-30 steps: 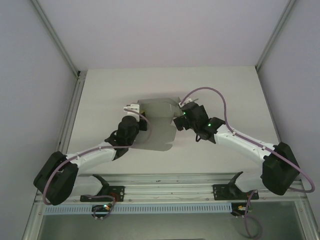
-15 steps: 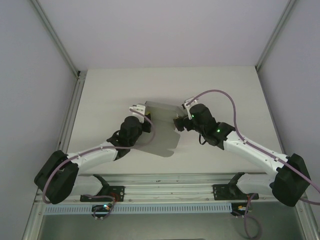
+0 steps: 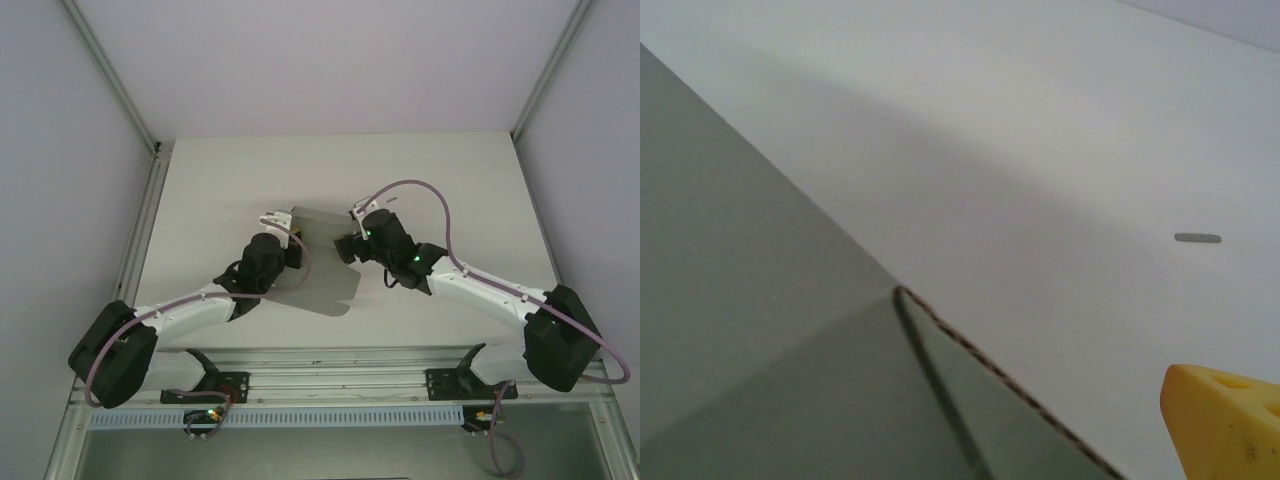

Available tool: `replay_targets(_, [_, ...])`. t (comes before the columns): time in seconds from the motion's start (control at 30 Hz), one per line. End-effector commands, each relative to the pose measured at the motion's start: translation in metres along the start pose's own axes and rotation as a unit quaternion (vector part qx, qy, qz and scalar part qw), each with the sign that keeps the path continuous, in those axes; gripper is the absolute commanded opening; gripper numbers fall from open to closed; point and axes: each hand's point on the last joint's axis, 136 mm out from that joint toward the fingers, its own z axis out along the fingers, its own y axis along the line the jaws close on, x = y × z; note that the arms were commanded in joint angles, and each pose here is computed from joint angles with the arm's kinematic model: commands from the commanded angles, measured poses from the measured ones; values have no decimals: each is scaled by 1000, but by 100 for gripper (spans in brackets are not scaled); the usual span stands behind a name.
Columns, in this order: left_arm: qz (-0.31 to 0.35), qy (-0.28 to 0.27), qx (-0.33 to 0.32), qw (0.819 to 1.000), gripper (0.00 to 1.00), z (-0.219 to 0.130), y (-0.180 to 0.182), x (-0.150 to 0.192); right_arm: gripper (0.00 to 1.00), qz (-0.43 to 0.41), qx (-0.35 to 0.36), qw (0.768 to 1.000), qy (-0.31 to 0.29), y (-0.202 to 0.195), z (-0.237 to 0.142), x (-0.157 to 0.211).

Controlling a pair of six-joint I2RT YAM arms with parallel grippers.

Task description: Assemble paper box

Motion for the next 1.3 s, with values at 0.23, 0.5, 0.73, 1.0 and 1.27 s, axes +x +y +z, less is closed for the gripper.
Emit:
replay_targets(0.23, [-71,-13,-27,997,0,5,17,-13,100,46,44,995,-76,-24,-42,-38])
replay_targets(0.5, [-85,-22,-21,996,0,-2,26,-17,100,94,-70,986,-116,-33,-103,-29])
replay_targets(0.73, [-92,-24,-6,995,0,-3,21,-20,81,98,-120,985,-75,-18,-78,-26])
replay_targets(1.0, [-92,-26,-19,995,0,-3,24,-22,24,108,-85,990,-32,-21,-40,-38])
replay_targets(1.27, [-87,-23,-38,995,0,-2,25,-28,8,78,6,997,19,-26,-28,-29])
